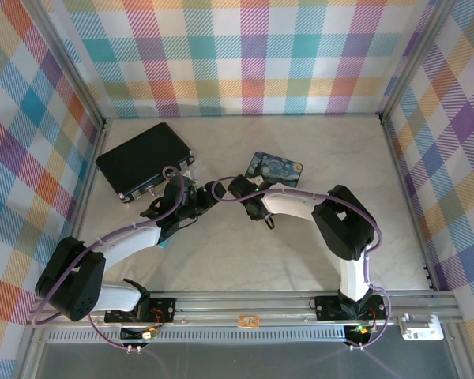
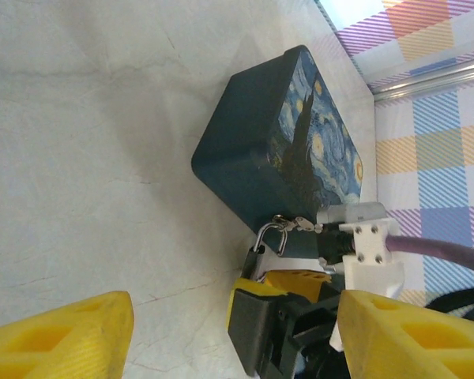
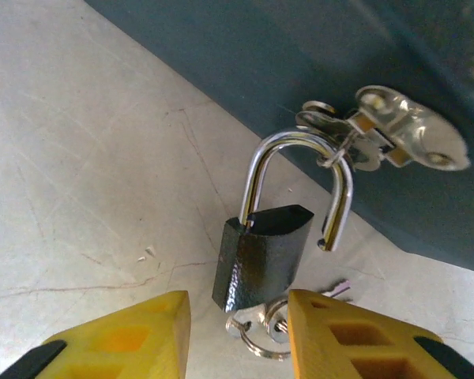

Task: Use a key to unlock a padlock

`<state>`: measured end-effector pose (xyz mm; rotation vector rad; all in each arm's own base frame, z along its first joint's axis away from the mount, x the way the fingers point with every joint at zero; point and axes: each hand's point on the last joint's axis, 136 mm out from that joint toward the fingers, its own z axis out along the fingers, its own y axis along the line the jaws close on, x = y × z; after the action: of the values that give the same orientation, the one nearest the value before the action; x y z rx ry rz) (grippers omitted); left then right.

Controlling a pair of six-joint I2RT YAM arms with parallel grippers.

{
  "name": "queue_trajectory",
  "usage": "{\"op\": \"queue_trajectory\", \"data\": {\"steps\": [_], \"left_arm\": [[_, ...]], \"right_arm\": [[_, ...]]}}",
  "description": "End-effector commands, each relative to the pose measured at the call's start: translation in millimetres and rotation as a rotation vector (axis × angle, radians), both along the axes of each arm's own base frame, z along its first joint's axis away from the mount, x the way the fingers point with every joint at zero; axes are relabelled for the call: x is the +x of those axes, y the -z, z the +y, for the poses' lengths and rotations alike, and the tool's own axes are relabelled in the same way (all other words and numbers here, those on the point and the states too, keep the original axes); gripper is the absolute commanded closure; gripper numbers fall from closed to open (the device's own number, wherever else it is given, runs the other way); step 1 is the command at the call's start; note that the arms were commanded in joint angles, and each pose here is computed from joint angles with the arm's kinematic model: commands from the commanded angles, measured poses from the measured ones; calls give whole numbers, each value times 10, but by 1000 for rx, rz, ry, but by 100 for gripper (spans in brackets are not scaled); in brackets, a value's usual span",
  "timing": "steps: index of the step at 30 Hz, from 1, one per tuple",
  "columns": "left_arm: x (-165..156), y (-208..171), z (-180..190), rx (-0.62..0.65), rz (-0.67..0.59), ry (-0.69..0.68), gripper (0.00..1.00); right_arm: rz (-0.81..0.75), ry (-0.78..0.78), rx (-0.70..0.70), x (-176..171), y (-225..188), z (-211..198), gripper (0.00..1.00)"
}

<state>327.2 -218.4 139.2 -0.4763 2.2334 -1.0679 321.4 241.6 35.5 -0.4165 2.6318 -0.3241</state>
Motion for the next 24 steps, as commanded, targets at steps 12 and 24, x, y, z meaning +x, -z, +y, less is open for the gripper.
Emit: {"op": "queue_trajectory", "data": {"steps": [12, 24], "left_arm": [[-21, -30, -2, 6, -20, 36, 31], [-16, -75, -83, -26, -57, 76, 33]], "right_arm": [[-94, 9, -69, 102, -50, -102, 73], [-139, -109, -10, 151, -202, -15, 96]]}}
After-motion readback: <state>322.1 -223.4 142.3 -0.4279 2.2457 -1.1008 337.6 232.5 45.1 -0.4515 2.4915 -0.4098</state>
